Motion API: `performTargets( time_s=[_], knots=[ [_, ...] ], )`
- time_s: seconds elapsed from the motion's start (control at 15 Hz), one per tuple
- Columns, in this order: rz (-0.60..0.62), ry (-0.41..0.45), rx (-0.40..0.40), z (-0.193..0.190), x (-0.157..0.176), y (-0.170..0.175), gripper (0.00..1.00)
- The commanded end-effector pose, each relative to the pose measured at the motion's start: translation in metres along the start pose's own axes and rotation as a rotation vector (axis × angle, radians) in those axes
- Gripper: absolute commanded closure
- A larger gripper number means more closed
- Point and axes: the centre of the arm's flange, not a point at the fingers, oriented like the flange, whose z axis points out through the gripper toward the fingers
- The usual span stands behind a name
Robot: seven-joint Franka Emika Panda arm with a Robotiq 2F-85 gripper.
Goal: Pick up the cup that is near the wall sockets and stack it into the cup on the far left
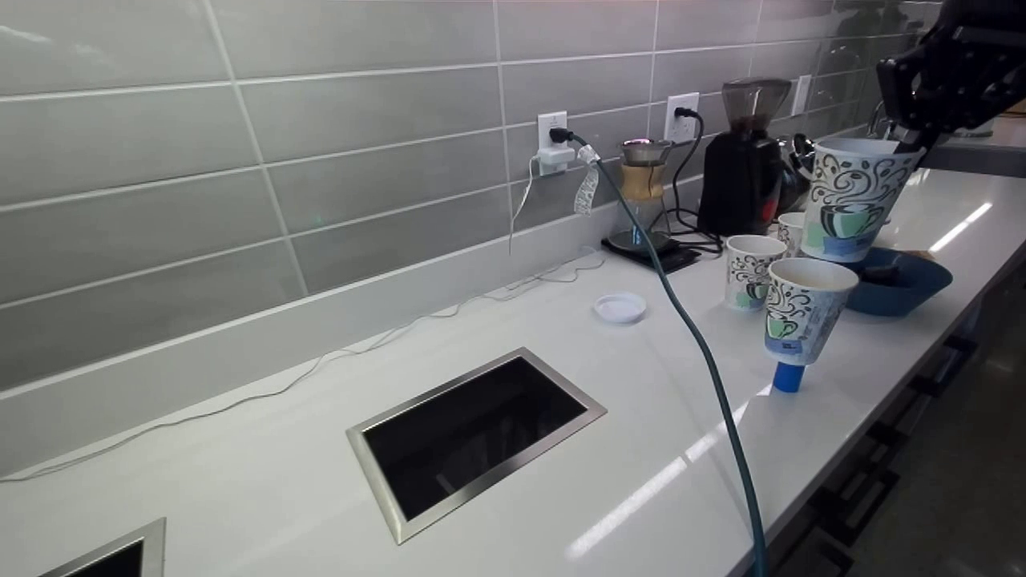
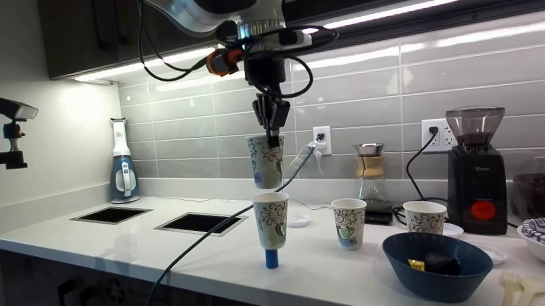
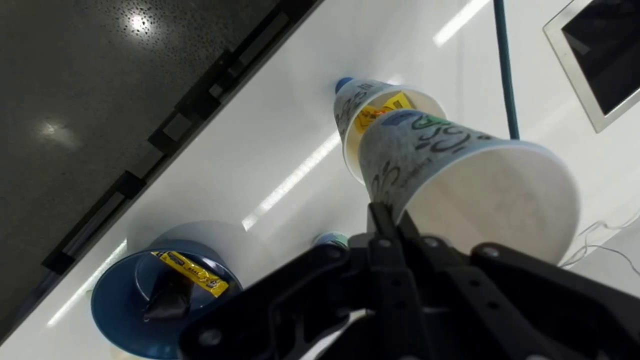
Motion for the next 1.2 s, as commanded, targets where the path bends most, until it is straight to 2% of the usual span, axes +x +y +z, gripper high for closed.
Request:
performTargets(
  time_s=[0.0, 1.13],
  knots=[
    [-0.005, -0.022, 0.018, 0.014, -0.001, 0.002, 0.99],
    [-0.028, -0.02, -0.002, 0.05, 0.006, -0.014, 0.99]
  ],
)
